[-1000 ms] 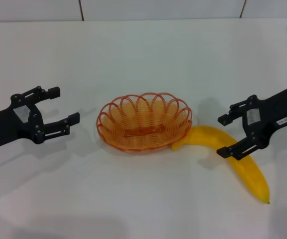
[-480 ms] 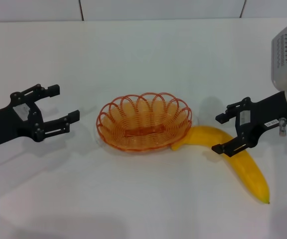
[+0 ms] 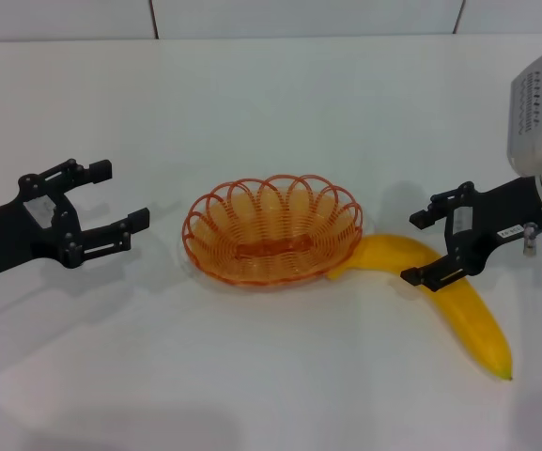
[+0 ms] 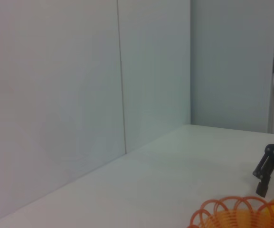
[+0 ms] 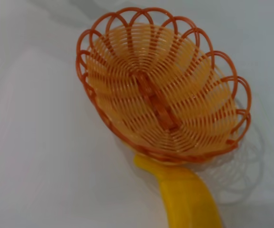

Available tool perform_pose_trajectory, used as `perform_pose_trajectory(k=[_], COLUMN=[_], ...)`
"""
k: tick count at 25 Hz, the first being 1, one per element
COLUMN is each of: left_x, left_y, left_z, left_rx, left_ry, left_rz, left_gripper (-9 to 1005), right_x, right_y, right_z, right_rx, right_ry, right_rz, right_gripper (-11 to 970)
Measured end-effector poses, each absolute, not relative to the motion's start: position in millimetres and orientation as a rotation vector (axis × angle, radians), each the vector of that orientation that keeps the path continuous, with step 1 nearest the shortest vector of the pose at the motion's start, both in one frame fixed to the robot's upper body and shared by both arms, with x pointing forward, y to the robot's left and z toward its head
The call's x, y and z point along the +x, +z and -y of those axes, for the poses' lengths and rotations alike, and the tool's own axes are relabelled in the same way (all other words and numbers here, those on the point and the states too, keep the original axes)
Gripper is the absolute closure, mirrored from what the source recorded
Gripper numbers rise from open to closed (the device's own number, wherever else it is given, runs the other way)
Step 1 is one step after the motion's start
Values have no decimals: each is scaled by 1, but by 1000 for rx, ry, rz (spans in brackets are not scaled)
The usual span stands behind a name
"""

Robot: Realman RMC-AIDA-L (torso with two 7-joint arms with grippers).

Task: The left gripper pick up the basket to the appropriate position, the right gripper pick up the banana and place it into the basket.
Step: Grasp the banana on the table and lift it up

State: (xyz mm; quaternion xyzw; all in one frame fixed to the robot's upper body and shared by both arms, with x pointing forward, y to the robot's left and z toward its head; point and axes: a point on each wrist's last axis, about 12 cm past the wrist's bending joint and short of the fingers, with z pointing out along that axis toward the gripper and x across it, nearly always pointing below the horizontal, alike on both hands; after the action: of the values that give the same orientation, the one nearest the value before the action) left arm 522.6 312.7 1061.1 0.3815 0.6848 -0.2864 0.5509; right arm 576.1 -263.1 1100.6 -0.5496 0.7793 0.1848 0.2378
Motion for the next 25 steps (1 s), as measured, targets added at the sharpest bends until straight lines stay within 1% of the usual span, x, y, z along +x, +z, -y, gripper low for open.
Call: perform_pose_trajectory(k=[10,25], left_x=[522,523], left_y=[1061,1061], left_z=[-313,-313], left_rx=[902,904], left_ry=[-677,-676], left_rz=[-1622,-1621], left_gripper=[136,136], right_x=[581,582], right_y=[1101,1097], right_z=[267,271], right_rx=[-1471,-1466], right_ry=[456,423], right_rz=[-2137,-2166], right_gripper=[78,77])
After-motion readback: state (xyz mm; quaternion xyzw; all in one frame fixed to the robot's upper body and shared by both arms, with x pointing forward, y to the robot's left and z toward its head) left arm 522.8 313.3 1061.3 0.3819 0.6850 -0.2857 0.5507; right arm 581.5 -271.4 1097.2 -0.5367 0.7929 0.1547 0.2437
